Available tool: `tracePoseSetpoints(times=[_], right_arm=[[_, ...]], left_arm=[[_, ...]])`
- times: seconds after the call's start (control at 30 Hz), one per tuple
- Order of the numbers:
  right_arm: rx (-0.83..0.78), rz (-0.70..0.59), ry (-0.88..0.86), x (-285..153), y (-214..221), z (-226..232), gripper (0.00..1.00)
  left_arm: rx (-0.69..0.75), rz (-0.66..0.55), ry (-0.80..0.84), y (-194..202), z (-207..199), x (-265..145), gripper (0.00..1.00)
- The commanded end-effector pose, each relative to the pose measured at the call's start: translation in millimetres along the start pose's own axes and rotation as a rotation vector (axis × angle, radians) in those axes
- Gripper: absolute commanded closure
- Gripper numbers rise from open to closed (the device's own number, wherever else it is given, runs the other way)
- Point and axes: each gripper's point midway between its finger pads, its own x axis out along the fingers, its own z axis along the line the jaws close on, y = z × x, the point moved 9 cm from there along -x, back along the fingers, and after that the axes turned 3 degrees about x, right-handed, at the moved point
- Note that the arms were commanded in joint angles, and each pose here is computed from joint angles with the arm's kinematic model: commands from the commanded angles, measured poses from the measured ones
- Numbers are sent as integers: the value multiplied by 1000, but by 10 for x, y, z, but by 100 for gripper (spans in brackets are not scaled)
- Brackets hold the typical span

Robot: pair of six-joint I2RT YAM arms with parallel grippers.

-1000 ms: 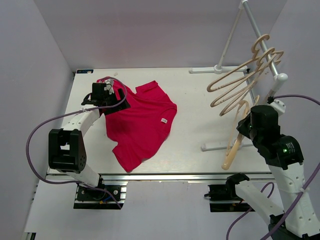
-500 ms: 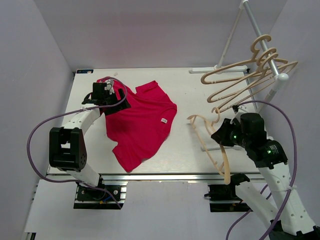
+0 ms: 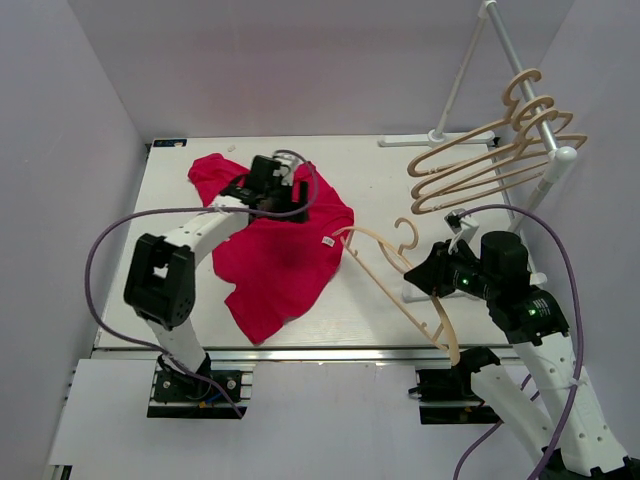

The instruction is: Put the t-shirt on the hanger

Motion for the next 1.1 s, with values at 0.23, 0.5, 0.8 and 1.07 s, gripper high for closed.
tracePoseSetpoints(times=[0.23, 0.5, 0.8, 1.07], right_arm=[[48, -245, 157, 188, -459, -111, 100], [82, -270, 231, 247, -521, -190, 100], [99, -256, 250, 299, -486, -240, 100], [100, -247, 233, 283, -465, -221, 100]], left_arm=[[495, 10, -95, -214, -420, 740, 13], [566, -32, -19, -237, -595, 1016, 13], [607, -64, 30, -210, -742, 1171, 13], [629, -56, -30, -183, -791, 1423, 24]])
